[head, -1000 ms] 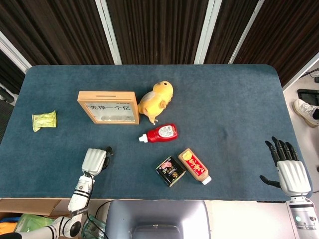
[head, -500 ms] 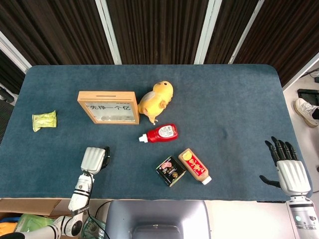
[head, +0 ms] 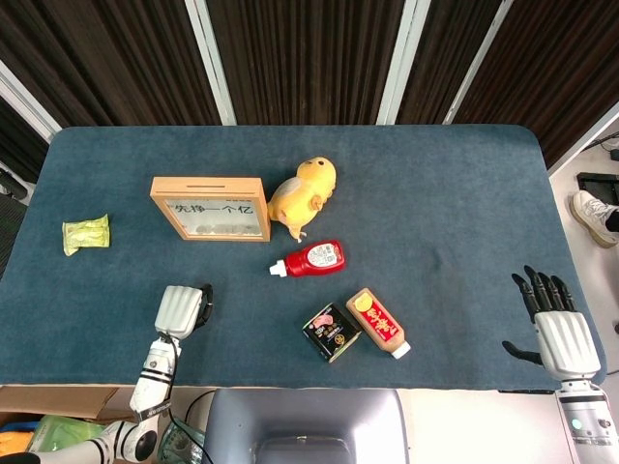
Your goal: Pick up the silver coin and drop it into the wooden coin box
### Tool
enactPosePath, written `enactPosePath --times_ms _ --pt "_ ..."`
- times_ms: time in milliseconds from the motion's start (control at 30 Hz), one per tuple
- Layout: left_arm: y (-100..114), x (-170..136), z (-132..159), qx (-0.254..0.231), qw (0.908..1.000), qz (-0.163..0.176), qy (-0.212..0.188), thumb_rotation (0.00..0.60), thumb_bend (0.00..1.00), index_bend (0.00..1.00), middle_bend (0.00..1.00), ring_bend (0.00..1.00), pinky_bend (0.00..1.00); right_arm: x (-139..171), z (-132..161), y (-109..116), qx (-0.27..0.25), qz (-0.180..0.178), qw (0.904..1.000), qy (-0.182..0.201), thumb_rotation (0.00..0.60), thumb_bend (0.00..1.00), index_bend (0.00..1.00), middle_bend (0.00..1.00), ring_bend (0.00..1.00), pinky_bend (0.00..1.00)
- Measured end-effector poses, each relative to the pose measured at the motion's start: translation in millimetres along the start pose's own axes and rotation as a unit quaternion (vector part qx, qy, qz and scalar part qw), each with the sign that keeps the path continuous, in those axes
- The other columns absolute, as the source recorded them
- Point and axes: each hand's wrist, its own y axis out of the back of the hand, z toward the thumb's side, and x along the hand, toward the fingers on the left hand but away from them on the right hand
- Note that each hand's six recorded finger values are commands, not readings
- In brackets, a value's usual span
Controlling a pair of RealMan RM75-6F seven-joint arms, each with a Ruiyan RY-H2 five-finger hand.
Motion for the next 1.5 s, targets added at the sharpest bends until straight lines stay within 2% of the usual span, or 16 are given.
enactPosePath --times_ms 167,267,467,600,700,900,1167,1300,1500 --pt "12 -1 4 -0.044 0.9989 0.007 -0.01 0.6 0.65 0.69 1.0 1.0 1.0 0 0 1 -0.001 -0.001 1.0 0.0 0.6 0.17 0.0 0.0 0.0 0.0" --pt "29 -1 3 -0.073 0.997 0.017 -0.019 0.6 0.66 0.7 1.0 1.0 1.0 1 -1 1 -0.002 -0.001 1.0 0.0 0.6 0.17 0.0 0.0 0.0 0.0" --pt "87 4 -6 -0.122 0.9912 0.043 -0.03 0.6 0.66 0.7 1.0 1.0 1.0 0 -2 0 -0.003 0.002 1.0 -0.001 0.6 0.17 0.0 0.0 0.0 0.0" --pt "145 17 -18 -0.155 0.9852 0.069 -0.023 0.6 0.65 0.7 1.0 1.0 1.0 -2 -2 0 -0.004 0.005 1.0 -0.004 0.6 0.17 0.0 0.0 0.0 0.0" --pt "179 30 -30 -0.17 0.982 0.083 -0.009 0.6 0.65 0.7 1.0 1.0 1.0 -5 -3 -1 -0.006 0.008 0.9999 -0.006 0.6 0.17 0.0 0.0 0.0 0.0" --pt "222 63 -40 -0.197 0.9772 0.077 0.016 0.6 0.65 0.7 1.0 1.0 1.0 -8 -4 -1 -0.01 0.011 0.9998 -0.009 0.6 0.17 0.0 0.0 0.0 0.0" --pt "247 108 -44 -0.243 0.9685 0.032 0.044 0.6 0.65 0.7 1.0 1.0 1.0 -10 -10 2 -0.017 0.009 0.9996 -0.02 0.6 0.17 0.0 0.0 0.0 0.0" --pt "262 132 -34 -0.25 0.9667 0.028 0.044 0.6 0.65 0.7 1.0 1.0 1.0 -10 -13 4 -0.022 0.008 0.9994 -0.024 0.6 0.17 0.0 0.0 0.0 0.0" --pt "260 154 -28 -0.235 0.9701 0.023 0.058 0.6 0.65 0.7 1.0 1.0 1.0 -10 -19 9 -0.031 0.002 0.9991 -0.029 0.6 0.17 0.0 0.0 0.0 0.0"
